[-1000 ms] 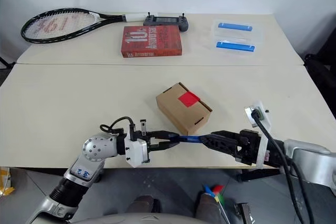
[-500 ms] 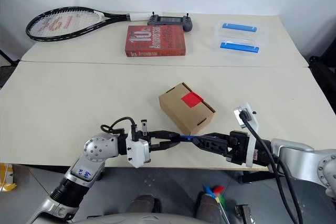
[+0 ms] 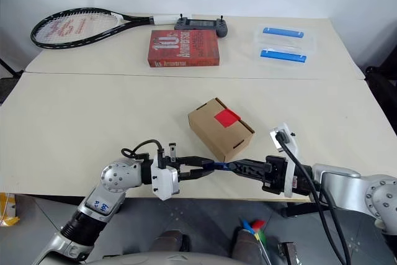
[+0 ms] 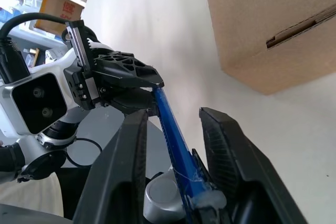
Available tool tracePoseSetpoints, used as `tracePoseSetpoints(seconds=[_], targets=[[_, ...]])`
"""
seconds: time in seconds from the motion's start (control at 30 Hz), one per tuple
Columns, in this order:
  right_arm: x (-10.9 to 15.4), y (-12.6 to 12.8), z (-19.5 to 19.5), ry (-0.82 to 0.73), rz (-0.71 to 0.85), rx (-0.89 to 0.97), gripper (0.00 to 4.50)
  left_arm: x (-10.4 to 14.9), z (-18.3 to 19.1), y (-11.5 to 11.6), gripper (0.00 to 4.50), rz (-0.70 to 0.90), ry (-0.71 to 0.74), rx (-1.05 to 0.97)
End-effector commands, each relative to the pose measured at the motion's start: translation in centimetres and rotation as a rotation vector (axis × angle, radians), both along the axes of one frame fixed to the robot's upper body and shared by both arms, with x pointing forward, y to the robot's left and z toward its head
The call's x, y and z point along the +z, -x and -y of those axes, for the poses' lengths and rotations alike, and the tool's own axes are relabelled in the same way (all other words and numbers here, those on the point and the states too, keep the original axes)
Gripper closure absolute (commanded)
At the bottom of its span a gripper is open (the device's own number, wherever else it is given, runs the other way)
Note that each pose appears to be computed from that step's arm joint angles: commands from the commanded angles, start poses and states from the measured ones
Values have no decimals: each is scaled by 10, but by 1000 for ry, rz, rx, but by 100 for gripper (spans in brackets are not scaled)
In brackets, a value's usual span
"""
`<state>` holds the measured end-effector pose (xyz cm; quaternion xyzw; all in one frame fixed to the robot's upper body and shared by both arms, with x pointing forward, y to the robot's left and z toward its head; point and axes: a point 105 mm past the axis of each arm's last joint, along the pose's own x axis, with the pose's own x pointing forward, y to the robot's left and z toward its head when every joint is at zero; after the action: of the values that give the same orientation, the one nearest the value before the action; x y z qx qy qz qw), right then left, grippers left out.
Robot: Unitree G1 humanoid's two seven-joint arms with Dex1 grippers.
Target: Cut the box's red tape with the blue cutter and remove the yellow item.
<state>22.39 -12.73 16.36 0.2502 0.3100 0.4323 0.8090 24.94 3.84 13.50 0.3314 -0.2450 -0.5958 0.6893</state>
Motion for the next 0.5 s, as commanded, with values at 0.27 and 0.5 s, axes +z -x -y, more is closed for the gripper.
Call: tracePoseSetpoints(seconds=[0.27,0.5], targets=[[-1,1,-3,-12,-5,18,291,10,4,3,406,46,18,-18],[-4,-4,-4,-15,-3,9,413,8,2,3,406,39,12,-13]])
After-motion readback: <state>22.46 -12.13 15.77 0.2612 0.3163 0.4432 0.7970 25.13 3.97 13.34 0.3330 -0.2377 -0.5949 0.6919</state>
